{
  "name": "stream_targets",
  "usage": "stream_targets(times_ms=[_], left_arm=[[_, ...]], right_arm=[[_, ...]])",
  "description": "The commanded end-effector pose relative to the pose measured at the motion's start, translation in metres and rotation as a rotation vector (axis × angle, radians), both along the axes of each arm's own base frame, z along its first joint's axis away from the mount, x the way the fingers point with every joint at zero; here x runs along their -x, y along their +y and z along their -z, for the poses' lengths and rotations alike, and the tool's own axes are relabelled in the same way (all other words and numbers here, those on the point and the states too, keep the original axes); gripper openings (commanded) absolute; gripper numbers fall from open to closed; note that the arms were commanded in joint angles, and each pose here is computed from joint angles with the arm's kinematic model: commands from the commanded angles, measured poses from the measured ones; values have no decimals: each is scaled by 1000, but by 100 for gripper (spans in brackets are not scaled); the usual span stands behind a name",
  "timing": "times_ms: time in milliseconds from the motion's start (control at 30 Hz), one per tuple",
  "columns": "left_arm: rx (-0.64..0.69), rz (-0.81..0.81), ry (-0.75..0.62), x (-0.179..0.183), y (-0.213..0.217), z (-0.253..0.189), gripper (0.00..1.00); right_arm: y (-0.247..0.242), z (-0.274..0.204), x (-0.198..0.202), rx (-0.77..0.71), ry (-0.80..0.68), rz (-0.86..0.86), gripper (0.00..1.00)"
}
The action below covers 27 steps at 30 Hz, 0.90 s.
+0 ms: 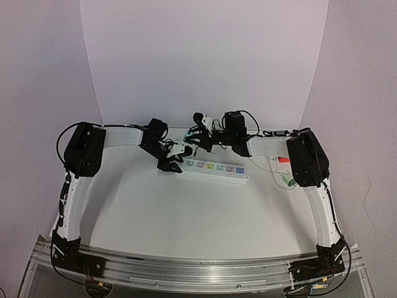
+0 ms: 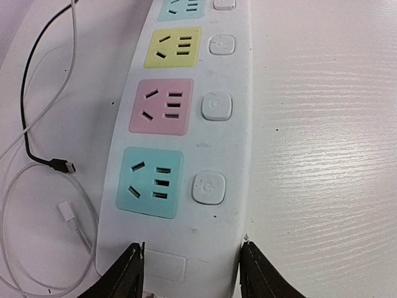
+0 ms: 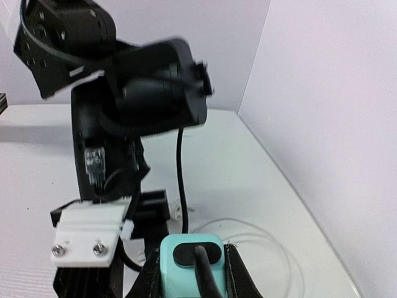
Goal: Pull the plug off the socket
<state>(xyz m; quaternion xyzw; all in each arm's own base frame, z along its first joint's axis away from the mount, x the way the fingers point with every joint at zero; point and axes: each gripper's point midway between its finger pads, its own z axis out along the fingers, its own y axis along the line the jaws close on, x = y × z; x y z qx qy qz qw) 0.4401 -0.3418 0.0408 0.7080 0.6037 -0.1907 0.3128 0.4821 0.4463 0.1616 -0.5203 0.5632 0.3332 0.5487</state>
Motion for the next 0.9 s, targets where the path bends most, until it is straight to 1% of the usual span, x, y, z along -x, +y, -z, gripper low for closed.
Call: stream_targets(times_ms=[0,100,167,233,300,467,600,667,733,800,867], left_arm=[[-186,-42,201,37,31,64,52],[-183,-45,200,35,30,63,52],[-179,-47,203,35,29,61,52],[-174,-50,212,35,28,58,53],[-163,-52,225,36,26,53,53],[-90,-63,262,29,11,23,55],[-16,-70,268,19,-3,-7,56],[11,-75,274,16,-8,-18,57],[44,-84,277,11,-12,-30,58],[71,-106,286,4,-14,-37,61],[100,-132,295,-3,-15,-43,63]], right_arm=[[-2,-76,13,-110,-143,-37,0],[-11,-78,8,-101,-144,11,0],[-21,-79,-1,-92,-135,73,0],[-34,-83,-11,-85,-93,153,0],[-49,-89,-17,-80,-19,207,0],[-95,-92,-15,-52,349,283,0],[-148,-76,-4,-40,659,365,0],[-174,-59,11,-16,798,397,0],[-199,-36,28,50,910,436,0],[-221,-6,52,163,1007,465,0],[-239,20,75,243,1095,472,0]])
